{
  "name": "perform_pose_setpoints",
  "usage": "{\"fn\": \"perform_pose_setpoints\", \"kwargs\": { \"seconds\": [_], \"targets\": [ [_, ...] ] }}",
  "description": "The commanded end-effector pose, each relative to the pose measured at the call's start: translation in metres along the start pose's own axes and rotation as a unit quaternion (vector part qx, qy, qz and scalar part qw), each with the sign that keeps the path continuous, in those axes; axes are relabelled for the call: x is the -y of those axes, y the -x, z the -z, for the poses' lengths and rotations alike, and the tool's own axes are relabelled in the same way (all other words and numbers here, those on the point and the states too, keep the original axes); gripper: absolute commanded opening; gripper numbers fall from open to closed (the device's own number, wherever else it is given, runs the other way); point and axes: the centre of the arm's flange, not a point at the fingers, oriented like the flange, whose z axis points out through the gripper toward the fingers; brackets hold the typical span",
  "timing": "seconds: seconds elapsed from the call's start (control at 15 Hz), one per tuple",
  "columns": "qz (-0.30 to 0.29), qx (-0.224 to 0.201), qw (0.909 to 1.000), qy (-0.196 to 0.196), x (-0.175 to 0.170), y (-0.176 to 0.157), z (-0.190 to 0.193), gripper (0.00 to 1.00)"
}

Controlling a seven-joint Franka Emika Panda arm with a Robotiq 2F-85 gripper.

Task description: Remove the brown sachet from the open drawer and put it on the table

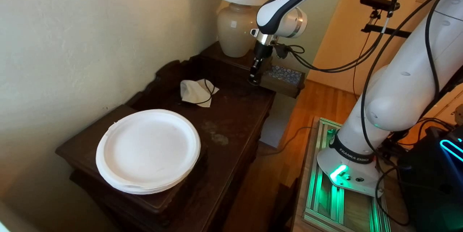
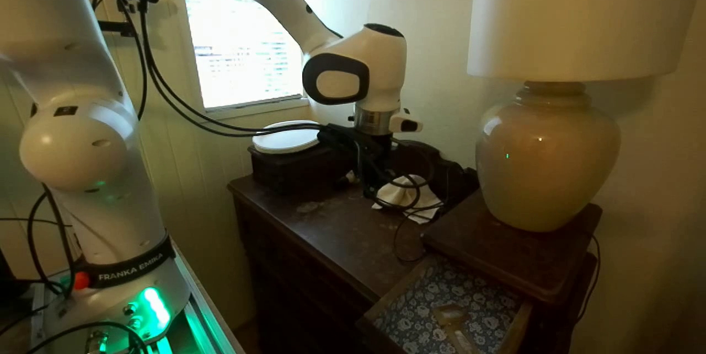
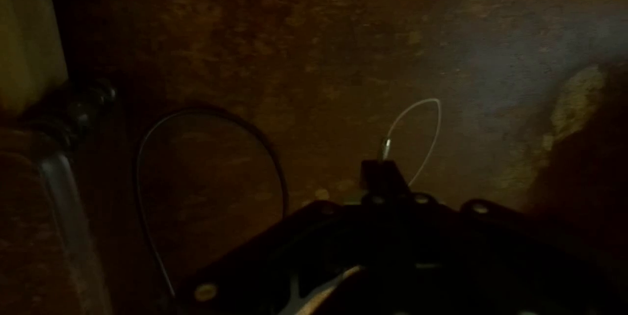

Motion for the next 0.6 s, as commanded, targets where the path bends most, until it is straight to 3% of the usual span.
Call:
{"fn": "perform_pose_setpoints", "kwargs": {
  "seconds": [0.0, 0.27, 0.53],
  "targets": [
    [-0.009, -0.028, 0.9994, -0.019, 0.007, -0.039, -0.024, 0.02],
    [-0.023, -0.047, 0.9984, -0.02, 0.021, -0.078, -0.052, 0.02],
    [-0.031, -0.045, 0.9984, -0.013, 0.011, -0.092, -0.092, 0.02]
  ]
}}
